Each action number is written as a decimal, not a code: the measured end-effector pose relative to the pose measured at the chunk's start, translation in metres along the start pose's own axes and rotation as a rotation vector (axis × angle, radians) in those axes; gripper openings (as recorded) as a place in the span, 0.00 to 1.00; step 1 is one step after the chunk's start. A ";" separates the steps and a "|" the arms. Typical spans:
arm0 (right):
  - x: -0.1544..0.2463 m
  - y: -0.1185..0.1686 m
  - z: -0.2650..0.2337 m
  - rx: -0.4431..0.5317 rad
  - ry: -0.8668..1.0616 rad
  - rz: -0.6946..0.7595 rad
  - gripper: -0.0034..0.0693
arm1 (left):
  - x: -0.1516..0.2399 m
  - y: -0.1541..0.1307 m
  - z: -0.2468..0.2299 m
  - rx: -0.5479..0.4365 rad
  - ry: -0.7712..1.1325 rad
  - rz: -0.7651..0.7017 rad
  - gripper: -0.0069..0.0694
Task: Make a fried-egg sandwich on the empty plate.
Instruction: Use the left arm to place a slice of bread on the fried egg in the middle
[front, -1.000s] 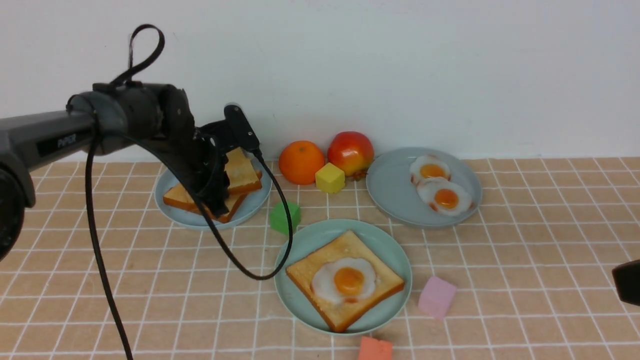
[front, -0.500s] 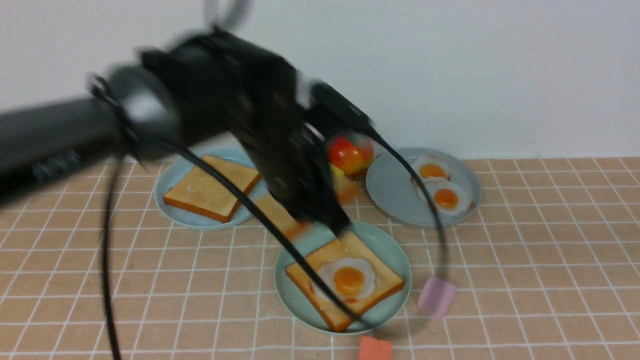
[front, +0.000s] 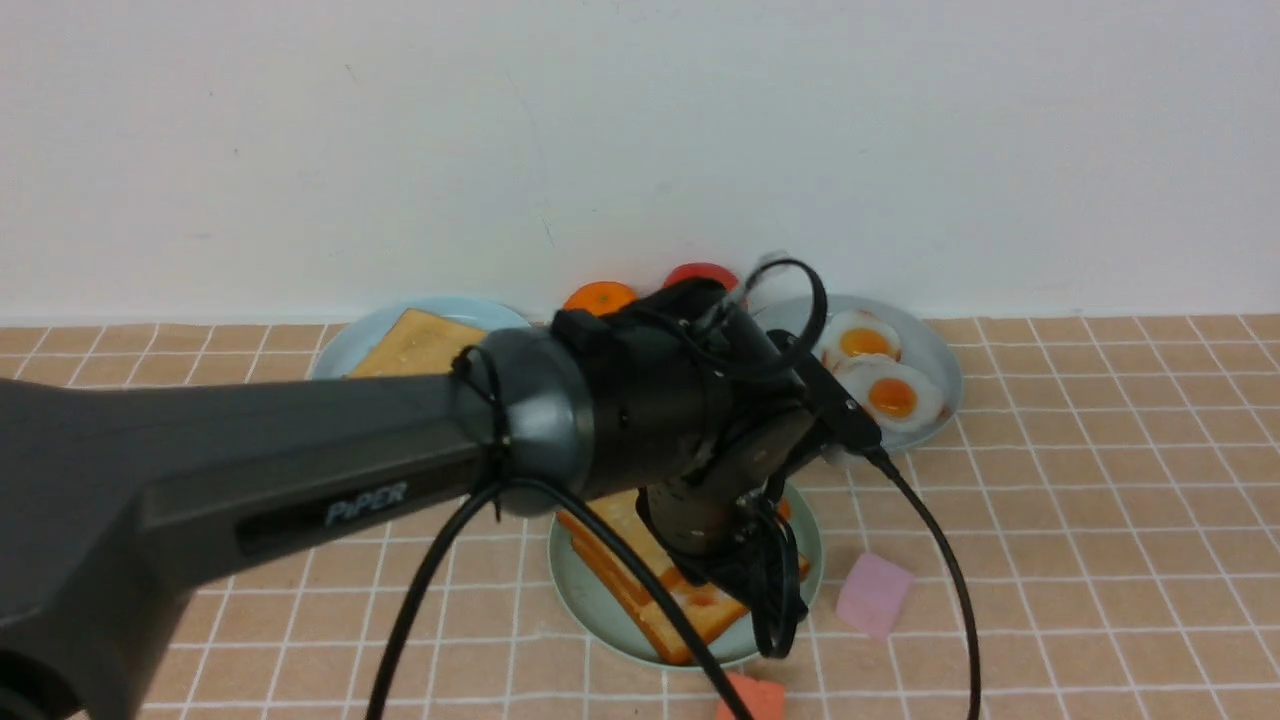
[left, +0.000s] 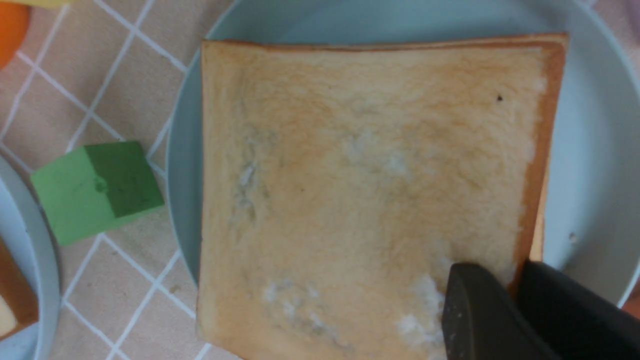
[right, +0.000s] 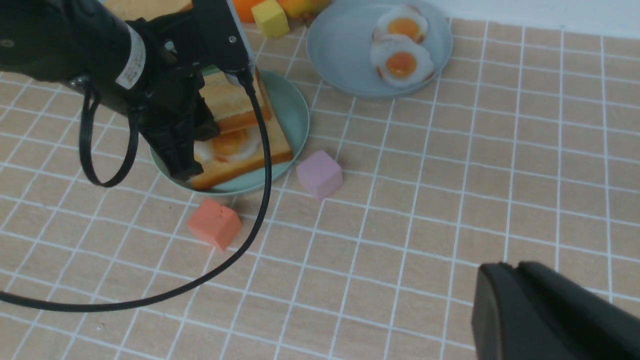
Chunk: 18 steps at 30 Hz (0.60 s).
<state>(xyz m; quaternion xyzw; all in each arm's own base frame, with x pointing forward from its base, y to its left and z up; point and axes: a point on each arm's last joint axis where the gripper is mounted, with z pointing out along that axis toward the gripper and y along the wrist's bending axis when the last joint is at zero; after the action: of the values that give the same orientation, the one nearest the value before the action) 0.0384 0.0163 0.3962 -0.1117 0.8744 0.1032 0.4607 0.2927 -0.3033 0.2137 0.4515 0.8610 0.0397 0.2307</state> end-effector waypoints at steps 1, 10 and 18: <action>0.000 0.000 0.000 0.000 0.002 0.000 0.12 | 0.000 -0.001 0.003 0.002 -0.002 0.001 0.20; 0.001 0.000 0.000 0.000 0.012 0.000 0.14 | -0.001 -0.007 0.013 0.041 -0.009 -0.028 0.19; 0.002 0.000 0.000 0.001 0.021 0.015 0.15 | 0.000 -0.010 0.020 0.054 0.003 -0.035 0.25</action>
<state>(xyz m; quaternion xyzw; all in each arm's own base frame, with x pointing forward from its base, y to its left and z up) 0.0373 0.0161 0.3946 -0.1061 0.8801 0.1050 0.4507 0.2941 -0.3121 0.1935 0.4423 0.8699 0.0130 0.2178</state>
